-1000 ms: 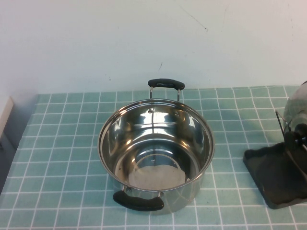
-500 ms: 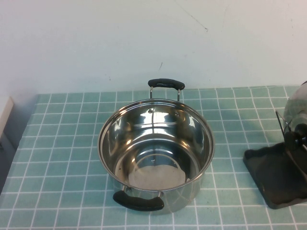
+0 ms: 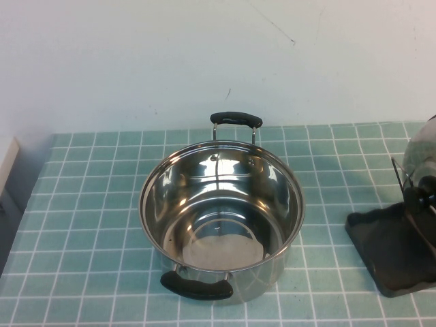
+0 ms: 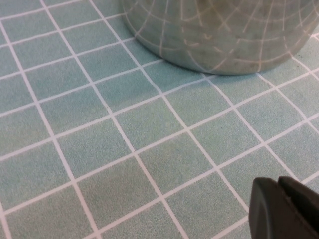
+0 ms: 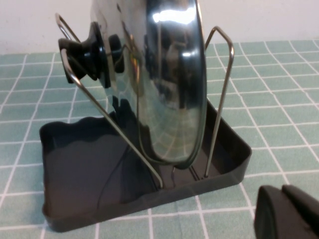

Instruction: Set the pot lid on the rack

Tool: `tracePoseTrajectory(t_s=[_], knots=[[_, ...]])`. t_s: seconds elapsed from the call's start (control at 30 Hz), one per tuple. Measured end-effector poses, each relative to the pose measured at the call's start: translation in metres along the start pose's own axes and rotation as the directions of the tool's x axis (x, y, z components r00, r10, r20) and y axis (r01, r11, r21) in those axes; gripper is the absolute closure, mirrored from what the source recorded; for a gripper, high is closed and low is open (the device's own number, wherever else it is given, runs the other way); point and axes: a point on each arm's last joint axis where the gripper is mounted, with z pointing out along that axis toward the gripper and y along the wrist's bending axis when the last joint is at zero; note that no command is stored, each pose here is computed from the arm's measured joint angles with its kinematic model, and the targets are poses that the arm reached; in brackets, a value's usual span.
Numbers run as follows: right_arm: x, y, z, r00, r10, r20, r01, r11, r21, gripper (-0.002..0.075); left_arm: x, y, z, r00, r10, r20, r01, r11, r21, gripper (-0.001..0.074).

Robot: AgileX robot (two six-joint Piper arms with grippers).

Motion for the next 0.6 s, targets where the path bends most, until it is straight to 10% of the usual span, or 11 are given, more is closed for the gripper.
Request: tracePoseTrajectory(t_s=[0.6], knots=[[0.0,0.0,0.0,1.0,-0.002,-0.001,0.002,1.0,0.0,0.0729,-0.005,0.014,-0.01,0.991,0.034,0.13,-0.01,0.984,-0.176,0.0737]])
